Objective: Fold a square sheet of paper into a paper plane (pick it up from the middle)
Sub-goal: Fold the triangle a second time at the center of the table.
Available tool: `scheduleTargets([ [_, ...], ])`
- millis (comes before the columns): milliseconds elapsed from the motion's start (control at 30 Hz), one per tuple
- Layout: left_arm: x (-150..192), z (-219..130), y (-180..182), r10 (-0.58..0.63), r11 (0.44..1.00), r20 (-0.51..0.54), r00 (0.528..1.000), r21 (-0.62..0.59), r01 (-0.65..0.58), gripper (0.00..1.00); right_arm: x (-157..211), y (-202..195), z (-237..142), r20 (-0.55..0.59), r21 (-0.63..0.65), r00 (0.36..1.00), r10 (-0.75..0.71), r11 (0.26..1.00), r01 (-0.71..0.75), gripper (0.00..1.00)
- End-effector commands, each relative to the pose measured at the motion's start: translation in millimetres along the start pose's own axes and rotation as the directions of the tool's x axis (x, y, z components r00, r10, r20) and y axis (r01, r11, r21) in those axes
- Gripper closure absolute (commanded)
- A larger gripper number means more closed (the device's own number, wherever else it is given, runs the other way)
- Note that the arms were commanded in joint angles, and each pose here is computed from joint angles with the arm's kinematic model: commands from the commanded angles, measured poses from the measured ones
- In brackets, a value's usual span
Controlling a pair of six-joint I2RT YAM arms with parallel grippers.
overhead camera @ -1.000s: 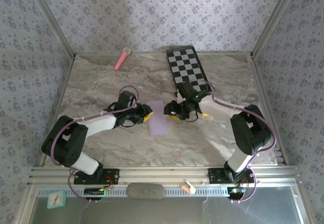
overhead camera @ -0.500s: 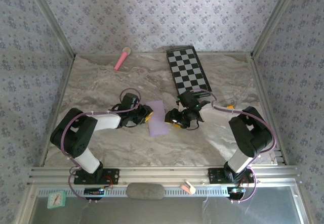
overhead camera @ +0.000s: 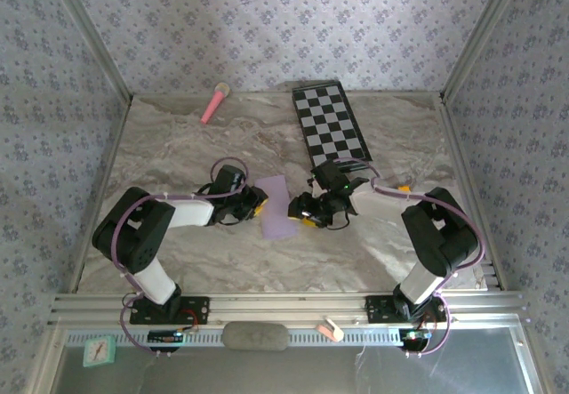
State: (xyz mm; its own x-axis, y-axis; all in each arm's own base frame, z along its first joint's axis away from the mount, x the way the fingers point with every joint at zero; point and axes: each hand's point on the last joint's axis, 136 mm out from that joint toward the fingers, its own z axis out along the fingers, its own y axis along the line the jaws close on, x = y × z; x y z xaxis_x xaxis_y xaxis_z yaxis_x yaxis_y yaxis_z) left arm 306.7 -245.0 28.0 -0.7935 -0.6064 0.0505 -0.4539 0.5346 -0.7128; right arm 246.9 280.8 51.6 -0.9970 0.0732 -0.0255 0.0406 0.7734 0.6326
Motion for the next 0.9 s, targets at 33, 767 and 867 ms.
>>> scheduleTargets([
  [33, 0, 6, 22, -0.028, 0.997, 0.012, 1.000, -0.078, 0.028, 0.69, 16, -8, 8, -0.080, 0.020, 0.997, 0.004, 1.000, -0.003, 0.46],
  [767, 1, 6, 25, -0.027, 0.996, 0.008, 1.000, -0.088, 0.027, 0.70, 26, 15, 18, -0.138, -0.094, 0.989, -0.060, 0.994, 0.047, 0.57],
  [867, 1, 6, 25, -0.027, 0.996, 0.007, 1.000, -0.088, 0.027, 0.71, 21, 17, 16, -0.113, -0.112, 0.992, -0.054, 0.993, 0.041, 0.59],
])
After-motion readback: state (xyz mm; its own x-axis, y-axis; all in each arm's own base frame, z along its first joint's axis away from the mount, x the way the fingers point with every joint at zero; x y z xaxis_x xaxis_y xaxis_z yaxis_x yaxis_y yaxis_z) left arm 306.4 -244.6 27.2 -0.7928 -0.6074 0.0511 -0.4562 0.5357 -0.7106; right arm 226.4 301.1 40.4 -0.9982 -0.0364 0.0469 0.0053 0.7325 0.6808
